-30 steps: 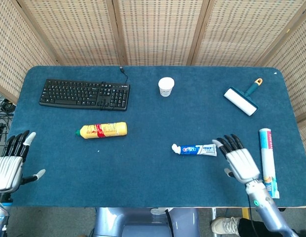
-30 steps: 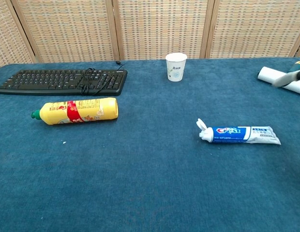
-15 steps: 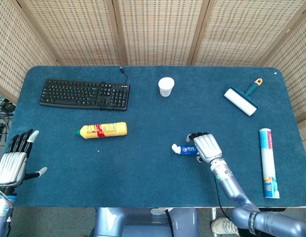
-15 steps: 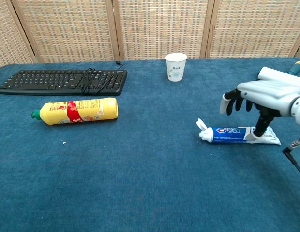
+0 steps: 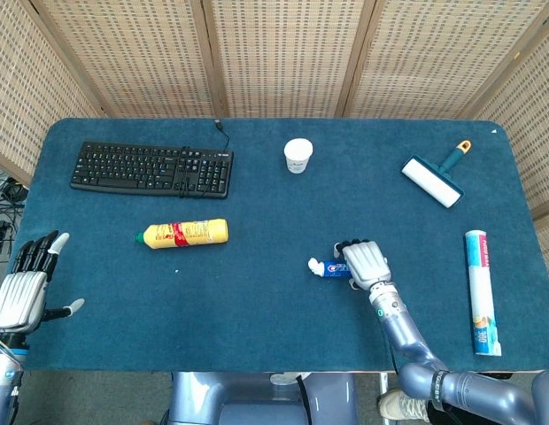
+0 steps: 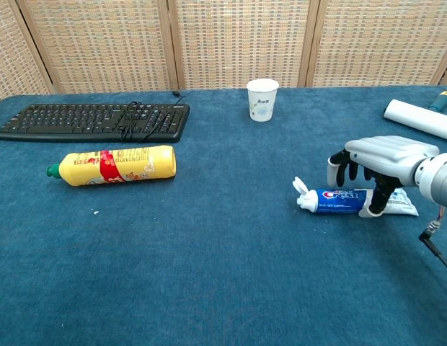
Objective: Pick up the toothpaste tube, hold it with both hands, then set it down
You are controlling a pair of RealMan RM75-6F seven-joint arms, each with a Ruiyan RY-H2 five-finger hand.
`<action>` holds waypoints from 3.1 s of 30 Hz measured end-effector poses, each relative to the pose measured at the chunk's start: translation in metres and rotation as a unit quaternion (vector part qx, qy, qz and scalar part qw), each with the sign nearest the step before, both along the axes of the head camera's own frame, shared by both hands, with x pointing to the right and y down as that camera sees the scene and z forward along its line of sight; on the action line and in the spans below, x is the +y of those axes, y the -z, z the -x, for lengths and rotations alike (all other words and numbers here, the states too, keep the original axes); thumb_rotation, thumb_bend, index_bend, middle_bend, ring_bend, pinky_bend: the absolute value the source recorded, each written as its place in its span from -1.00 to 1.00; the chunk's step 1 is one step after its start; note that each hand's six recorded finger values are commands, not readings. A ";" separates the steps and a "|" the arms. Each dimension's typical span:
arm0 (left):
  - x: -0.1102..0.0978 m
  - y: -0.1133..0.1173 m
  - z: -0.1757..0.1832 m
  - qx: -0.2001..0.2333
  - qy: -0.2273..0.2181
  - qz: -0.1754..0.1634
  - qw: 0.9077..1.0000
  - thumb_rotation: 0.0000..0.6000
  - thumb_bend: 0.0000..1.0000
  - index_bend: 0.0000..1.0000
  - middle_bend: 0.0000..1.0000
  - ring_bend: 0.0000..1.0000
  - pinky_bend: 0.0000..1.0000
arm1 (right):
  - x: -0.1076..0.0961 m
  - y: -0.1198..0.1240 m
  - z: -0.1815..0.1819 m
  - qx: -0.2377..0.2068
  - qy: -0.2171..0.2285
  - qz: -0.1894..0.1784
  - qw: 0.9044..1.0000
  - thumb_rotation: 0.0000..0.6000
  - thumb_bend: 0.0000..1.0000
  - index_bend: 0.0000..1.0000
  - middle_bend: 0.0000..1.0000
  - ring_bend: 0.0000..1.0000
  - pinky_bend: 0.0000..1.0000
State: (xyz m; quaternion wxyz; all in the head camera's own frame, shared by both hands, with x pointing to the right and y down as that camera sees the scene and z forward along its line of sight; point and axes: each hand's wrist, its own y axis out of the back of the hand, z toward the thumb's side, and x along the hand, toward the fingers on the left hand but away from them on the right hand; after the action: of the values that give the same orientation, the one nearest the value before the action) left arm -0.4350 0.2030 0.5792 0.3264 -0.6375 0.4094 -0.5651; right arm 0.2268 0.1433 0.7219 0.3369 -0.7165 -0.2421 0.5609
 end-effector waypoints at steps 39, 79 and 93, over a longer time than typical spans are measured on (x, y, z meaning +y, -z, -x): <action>-0.010 -0.010 -0.008 0.017 -0.001 0.009 1.000 1.00 -1.00 -1.00 -1.00 -1.00 -1.00 | -0.015 0.023 0.016 -0.063 0.011 -0.018 0.998 1.00 0.28 0.42 0.41 0.26 0.29; -0.140 -0.060 -0.257 0.440 0.009 -0.014 0.898 -0.39 -1.00 -1.00 -1.00 -1.00 -1.00 | -0.085 0.068 0.211 -0.076 0.017 -0.025 0.997 1.00 0.30 0.44 0.43 0.28 0.31; -0.135 -0.084 -0.285 0.480 0.032 -0.013 0.876 -0.39 -1.00 -1.00 -1.00 -1.00 -1.00 | -0.081 0.078 0.220 -0.080 0.016 -0.029 0.996 1.00 0.30 0.44 0.44 0.28 0.31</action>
State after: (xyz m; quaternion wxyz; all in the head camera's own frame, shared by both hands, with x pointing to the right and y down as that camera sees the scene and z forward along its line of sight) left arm -0.1500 0.0682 0.6635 0.0796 -0.8126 0.5437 -0.1943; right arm 0.0068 0.0623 0.6437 0.3456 -0.7530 -0.2729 0.4890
